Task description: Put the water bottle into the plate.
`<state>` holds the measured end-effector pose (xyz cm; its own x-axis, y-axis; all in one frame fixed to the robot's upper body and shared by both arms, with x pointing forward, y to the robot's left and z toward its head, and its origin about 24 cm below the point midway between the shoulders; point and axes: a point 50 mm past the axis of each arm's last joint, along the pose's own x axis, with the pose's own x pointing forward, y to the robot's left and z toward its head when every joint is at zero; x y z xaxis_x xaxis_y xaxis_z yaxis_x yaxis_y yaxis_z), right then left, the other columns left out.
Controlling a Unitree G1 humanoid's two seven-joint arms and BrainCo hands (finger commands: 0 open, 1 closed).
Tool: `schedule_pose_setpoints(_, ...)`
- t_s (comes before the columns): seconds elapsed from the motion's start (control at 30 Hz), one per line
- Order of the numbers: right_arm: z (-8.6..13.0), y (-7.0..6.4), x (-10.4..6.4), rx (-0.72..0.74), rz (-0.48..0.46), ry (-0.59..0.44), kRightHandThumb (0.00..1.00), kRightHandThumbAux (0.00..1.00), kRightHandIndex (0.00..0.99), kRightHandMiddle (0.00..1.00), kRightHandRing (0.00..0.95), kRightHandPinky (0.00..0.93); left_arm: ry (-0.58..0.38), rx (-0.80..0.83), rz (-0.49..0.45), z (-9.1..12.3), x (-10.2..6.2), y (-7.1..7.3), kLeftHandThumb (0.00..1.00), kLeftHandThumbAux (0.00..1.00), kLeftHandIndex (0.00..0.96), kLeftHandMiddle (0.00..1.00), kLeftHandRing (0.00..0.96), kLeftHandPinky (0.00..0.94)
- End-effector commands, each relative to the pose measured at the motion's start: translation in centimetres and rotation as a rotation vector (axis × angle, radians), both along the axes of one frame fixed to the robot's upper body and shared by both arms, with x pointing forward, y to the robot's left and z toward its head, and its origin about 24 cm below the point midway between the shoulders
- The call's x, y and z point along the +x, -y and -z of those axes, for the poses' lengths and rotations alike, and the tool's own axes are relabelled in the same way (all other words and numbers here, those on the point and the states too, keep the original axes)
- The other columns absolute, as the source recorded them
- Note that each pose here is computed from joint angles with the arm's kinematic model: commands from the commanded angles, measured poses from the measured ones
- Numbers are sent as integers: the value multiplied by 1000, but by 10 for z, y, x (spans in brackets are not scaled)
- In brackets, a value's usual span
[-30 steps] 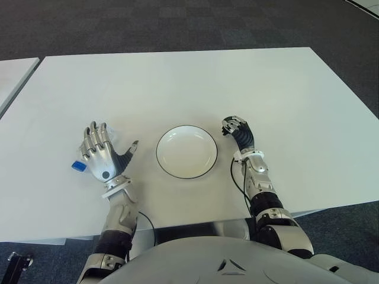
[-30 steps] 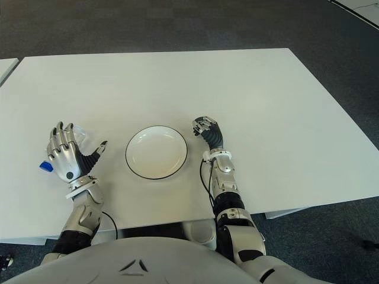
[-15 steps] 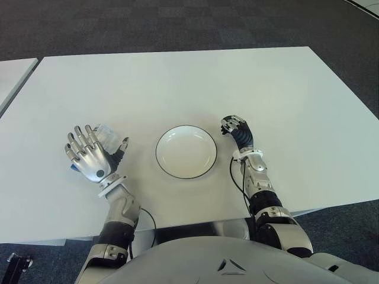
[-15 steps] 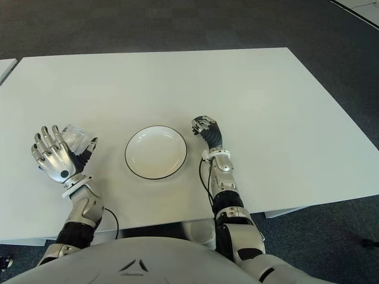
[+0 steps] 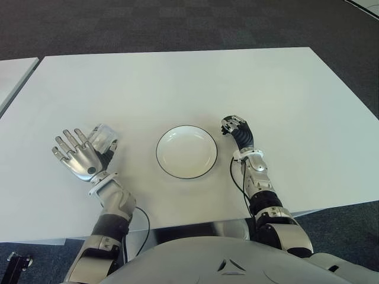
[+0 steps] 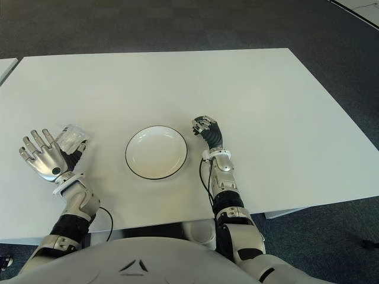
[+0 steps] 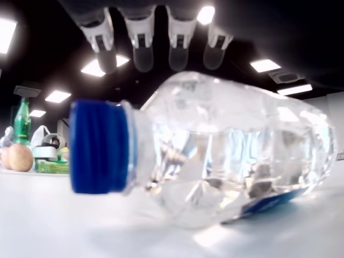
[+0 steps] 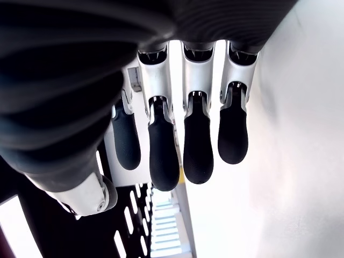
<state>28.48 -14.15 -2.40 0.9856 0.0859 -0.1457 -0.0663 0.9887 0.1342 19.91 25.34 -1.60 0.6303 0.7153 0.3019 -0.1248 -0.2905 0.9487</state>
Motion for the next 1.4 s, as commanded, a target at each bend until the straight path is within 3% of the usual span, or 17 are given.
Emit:
schedule_pose_setpoints(0.03,36,2,-26,28,10,-199,705,727,436,620,592,583,-46,-28,-8,5,4,-4,534,177,0,0,0,0)
schedule_pose_setpoints(0.43,36,3,-26,24,17,-197,705,727,436,626,600,591,-286,-247,-6,46,12,-40,661,177,0,0,0,0)
schedule_pose_setpoints(0.7,36,3,-27,18,25,-197,705,727,437,634,607,597,-403,-356,6,60,12,-39,689,179,0,0,0,0)
schedule_pose_setpoints(0.97,35,2,-28,8,25,-191,705,728,437,640,614,602,-437,-405,34,65,12,-39,709,210,0,0,0,0)
schedule_pose_setpoints(1.2,34,2,-29,2,27,-192,706,728,437,642,614,600,-459,-483,71,69,12,-39,662,342,14,1,0,0)
schedule_pose_setpoints(1.4,34,2,-29,-3,30,-194,705,728,437,639,611,598,-430,-556,83,73,10,-36,657,444,85,75,19,32)
